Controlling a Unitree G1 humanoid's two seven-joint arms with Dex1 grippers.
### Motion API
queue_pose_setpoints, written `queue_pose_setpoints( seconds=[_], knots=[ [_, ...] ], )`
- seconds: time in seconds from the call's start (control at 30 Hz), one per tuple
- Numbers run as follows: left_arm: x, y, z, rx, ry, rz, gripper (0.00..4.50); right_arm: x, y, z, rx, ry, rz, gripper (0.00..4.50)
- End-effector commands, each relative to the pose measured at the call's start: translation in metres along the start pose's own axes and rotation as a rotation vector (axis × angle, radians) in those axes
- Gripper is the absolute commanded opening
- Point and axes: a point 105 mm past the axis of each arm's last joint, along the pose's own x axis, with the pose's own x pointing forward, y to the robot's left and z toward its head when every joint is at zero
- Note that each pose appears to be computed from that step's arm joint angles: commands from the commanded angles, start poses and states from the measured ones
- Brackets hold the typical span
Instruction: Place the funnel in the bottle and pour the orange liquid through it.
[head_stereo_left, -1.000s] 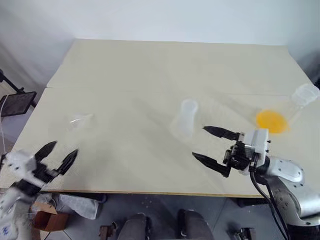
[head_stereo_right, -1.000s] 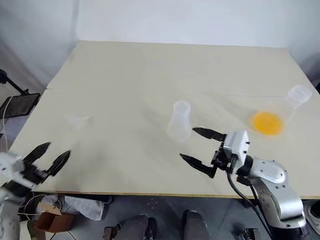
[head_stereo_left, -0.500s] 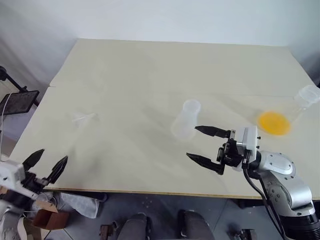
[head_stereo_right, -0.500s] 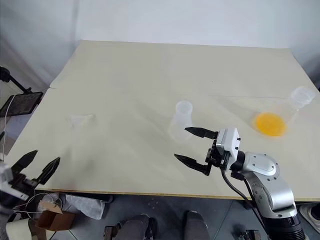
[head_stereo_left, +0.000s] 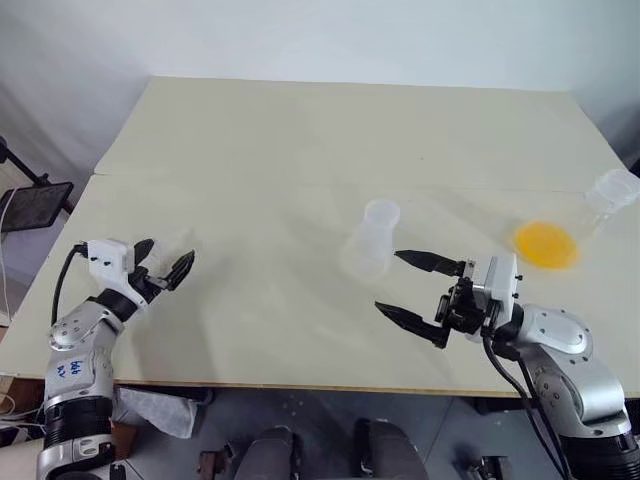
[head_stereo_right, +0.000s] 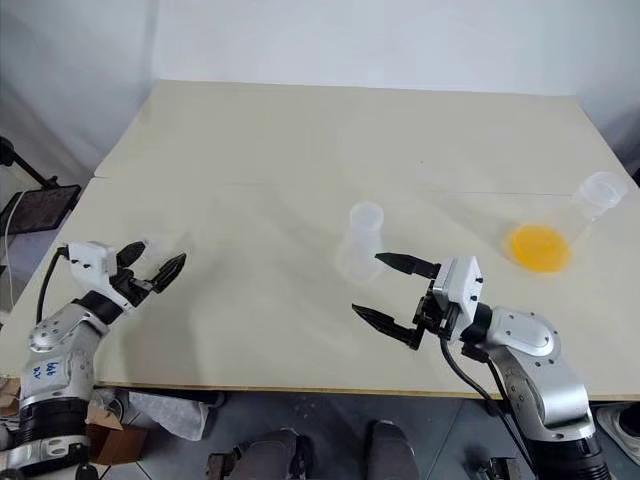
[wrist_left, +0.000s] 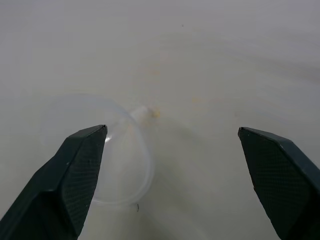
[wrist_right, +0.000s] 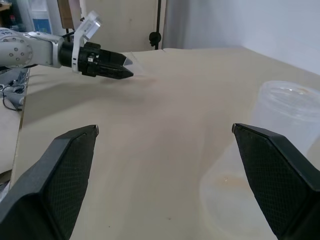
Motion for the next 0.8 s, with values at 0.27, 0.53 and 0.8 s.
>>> queue_pose_setpoints(
  seconds=[0.27,0.53,0.8],
  knots=[
    [-0.001,0.008,0.010,0.013,0.000,-0.011,1.30,-0.004,0.003,0.011,-0.051,-0.034,-0.045,4.50],
    [0.007,-0.010,0.035,0.063,-0.105,-0.135,0.04,-0.010,0.006,0.014,-0.053,-0.032,-0.053,4.50],
    [0.016,-0.071,0.107,0.339,-0.242,-0.572,0.04,-0.035,0.013,0.011,-0.025,0.027,-0.160,4.50]
  ],
)
